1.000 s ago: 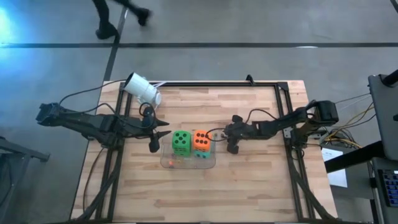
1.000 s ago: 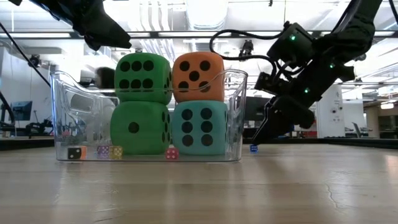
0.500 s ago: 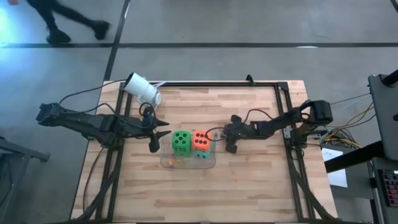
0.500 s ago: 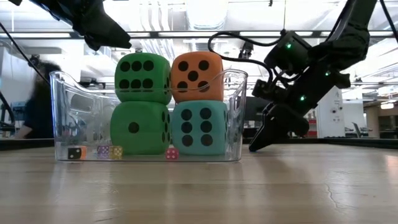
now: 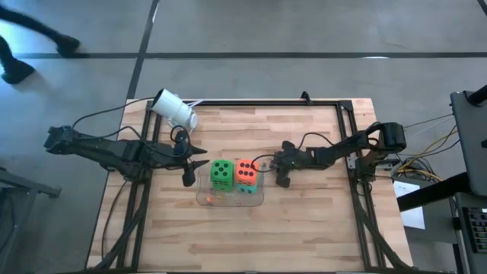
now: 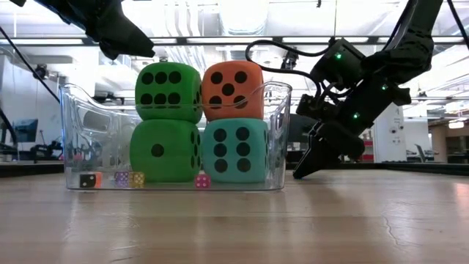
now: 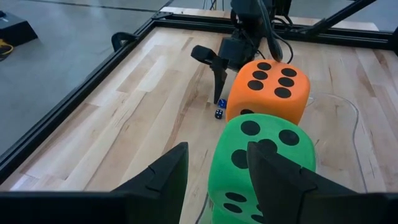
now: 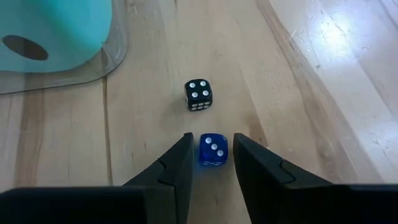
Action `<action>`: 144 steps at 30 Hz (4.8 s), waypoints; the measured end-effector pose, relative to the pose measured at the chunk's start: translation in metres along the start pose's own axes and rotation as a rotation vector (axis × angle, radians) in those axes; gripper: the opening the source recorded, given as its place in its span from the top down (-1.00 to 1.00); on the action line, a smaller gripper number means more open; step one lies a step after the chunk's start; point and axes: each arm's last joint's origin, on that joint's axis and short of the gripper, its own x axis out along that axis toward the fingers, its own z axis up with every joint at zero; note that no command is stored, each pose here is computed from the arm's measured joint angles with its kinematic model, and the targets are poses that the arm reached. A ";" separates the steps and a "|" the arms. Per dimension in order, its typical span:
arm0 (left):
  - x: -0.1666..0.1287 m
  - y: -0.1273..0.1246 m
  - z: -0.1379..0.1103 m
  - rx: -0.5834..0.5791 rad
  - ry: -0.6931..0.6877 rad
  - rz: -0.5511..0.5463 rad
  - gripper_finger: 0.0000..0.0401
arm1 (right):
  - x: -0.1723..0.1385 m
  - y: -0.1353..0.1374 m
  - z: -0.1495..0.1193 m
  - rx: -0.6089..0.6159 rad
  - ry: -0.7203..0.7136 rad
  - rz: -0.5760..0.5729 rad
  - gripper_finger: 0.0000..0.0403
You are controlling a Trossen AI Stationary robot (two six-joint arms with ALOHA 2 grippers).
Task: Pick & Place Dice
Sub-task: Put the small blue die into the transparent bin, then adjust the transparent bin
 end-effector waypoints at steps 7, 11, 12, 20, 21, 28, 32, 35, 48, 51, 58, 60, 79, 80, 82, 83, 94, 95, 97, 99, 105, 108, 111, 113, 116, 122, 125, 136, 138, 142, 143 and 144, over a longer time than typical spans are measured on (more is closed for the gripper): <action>0.000 0.000 0.000 -0.001 0.000 0.000 0.15 | 0.000 0.001 0.000 -0.002 0.003 0.007 0.65; 0.000 0.000 0.000 -0.002 0.000 0.000 0.15 | 0.000 0.001 -0.001 -0.004 0.004 0.006 0.76; 0.000 0.000 0.000 -0.002 0.000 0.000 0.15 | 0.000 0.001 -0.001 -0.006 0.004 0.006 0.77; 0.000 0.000 0.000 -0.003 0.000 0.000 0.15 | 0.000 0.000 -0.001 -0.012 0.004 0.005 0.75; 0.000 0.000 0.000 -0.003 0.000 0.000 0.15 | 0.000 0.000 -0.001 -0.013 0.004 0.005 0.74; 0.000 0.000 0.000 -0.003 0.000 0.000 0.15 | -0.003 0.001 0.001 -0.032 0.002 0.006 0.74; 0.000 0.000 0.000 -0.003 0.000 0.000 0.15 | -0.012 0.003 0.005 -0.039 -0.020 0.016 0.74; 0.000 0.000 0.000 -0.003 0.001 0.000 0.15 | -0.022 0.006 0.013 -0.047 -0.025 0.025 0.74; 0.000 0.000 0.000 -0.003 0.000 0.000 0.15 | -0.088 0.026 0.054 -0.092 -0.188 0.063 0.74; 0.000 0.000 0.000 -0.003 0.001 0.000 0.15 | -0.098 0.035 0.060 -0.126 -0.238 0.098 0.74; 0.000 0.000 0.000 -0.001 0.004 0.001 0.15 | -0.104 0.063 0.071 -0.206 -0.305 0.190 0.74; 0.000 0.000 -0.001 -0.001 0.005 0.001 0.15 | -0.104 0.070 0.076 -0.217 -0.322 0.209 0.74; 0.000 0.000 -0.001 0.001 0.010 0.002 0.15 | -0.052 0.113 0.099 -0.354 -0.246 0.370 0.74; 0.000 0.000 -0.001 0.001 0.010 0.002 0.15 | -0.050 0.113 0.099 -0.355 -0.242 0.369 0.74; 0.000 0.000 -0.001 0.001 0.011 0.002 0.15 | -0.047 0.115 0.099 -0.355 -0.238 0.368 0.74; 0.000 0.000 -0.001 0.001 0.010 0.002 0.15 | -0.047 0.115 0.099 -0.356 -0.235 0.368 0.74; 0.000 0.000 -0.001 0.001 0.011 0.002 0.15 | -0.047 0.114 0.099 -0.355 -0.235 0.368 0.74; 0.000 0.000 -0.001 0.001 0.011 0.002 0.15 | -0.047 0.114 0.098 -0.356 -0.229 0.367 0.74; 0.000 0.000 -0.001 -0.001 0.011 0.002 0.15 | -0.047 0.114 0.098 -0.355 -0.217 0.366 0.74; 0.000 0.000 -0.001 -0.001 0.011 0.002 0.15 | -0.047 0.114 0.097 -0.350 -0.208 0.366 0.74; 0.000 0.000 -0.001 -0.001 0.011 0.002 0.15 | -0.046 0.114 0.096 -0.336 -0.199 0.363 0.61; 0.000 0.000 -0.001 -0.001 0.011 0.002 0.15 | -0.046 0.114 0.096 -0.350 -0.203 0.362 0.50; 0.000 0.000 -0.001 0.000 0.011 0.002 0.15 | -0.046 0.113 0.096 -0.353 -0.201 0.361 0.39; 0.000 0.000 -0.001 -0.001 0.010 0.002 0.15 | -0.046 0.113 0.096 -0.357 -0.177 0.359 0.32; 0.000 0.000 -0.001 0.000 0.010 0.002 0.15 | -0.048 0.112 0.096 -0.367 -0.108 0.350 0.27; 0.000 0.000 -0.001 0.001 0.010 0.002 0.15 | -0.055 0.113 0.107 -0.381 -0.045 0.342 0.25; 0.000 0.000 -0.001 0.001 0.010 0.002 0.15 | -0.059 0.115 0.117 -0.378 -0.075 0.345 0.28; 0.000 0.000 -0.001 -0.024 0.010 0.002 0.15 | -0.065 0.114 0.120 -0.356 0.006 0.338 0.36; 0.000 0.000 -0.001 -0.024 0.010 0.002 0.15 | -0.063 0.113 0.116 -0.356 0.028 0.335 0.36; 0.000 0.000 -0.001 -0.024 0.010 0.002 0.15 | -0.063 0.113 0.114 -0.359 0.041 0.333 0.34; 0.000 0.000 -0.001 -0.024 0.010 0.002 0.15 | -0.063 0.113 0.114 -0.359 0.041 0.334 0.35; 0.000 0.000 -0.001 -0.024 0.010 0.002 0.15 | -0.063 0.113 0.115 -0.363 0.039 0.334 0.35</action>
